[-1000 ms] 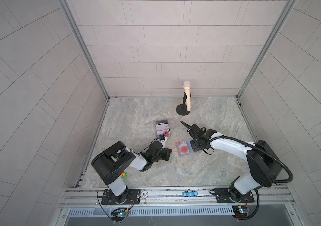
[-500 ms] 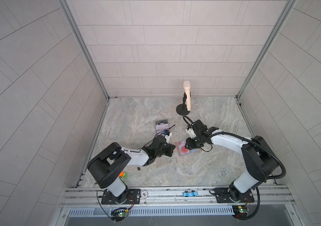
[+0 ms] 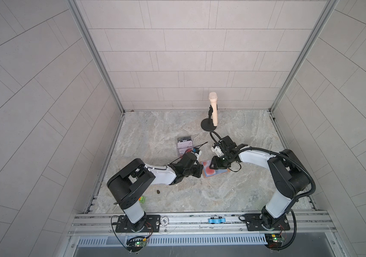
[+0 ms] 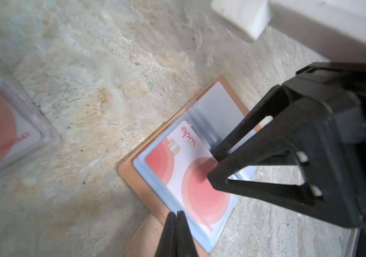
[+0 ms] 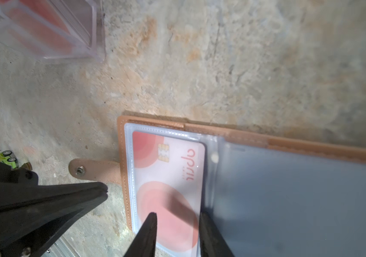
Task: Take the credit cards out of the card holder
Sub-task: Take out the credit card from the card slot.
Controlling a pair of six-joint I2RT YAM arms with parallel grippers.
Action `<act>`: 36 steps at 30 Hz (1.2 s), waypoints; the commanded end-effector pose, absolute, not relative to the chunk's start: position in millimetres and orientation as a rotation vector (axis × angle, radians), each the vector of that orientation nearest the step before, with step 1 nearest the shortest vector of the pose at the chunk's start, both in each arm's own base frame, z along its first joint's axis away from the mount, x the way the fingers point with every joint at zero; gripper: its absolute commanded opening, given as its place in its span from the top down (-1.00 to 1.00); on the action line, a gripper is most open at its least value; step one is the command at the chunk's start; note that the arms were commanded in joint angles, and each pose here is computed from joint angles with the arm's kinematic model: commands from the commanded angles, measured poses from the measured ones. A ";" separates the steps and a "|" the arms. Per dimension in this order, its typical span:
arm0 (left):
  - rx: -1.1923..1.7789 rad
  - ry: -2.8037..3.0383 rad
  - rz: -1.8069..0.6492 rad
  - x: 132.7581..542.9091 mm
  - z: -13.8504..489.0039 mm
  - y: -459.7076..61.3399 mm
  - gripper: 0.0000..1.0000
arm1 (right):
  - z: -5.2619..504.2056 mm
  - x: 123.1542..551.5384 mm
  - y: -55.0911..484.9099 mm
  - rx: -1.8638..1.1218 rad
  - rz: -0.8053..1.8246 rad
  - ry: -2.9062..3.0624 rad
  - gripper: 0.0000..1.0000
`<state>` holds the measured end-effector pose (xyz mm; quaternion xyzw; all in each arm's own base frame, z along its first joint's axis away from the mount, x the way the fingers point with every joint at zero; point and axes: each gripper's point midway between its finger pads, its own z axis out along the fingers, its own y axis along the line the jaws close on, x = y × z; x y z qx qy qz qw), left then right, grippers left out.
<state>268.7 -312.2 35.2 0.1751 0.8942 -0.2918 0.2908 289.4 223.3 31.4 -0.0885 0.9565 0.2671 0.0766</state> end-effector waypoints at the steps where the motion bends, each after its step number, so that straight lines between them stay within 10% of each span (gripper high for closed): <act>1: 0.486 2.424 -0.716 267.6 23.9 -308.0 0.96 | 24.5 284.8 220.8 -0.243 0.797 2.903 0.30; 36: 0.630 2.469 -0.697 252.0 3.7 -309.3 0.96 | 59.2 281.7 235.7 -0.082 1.164 2.748 0.31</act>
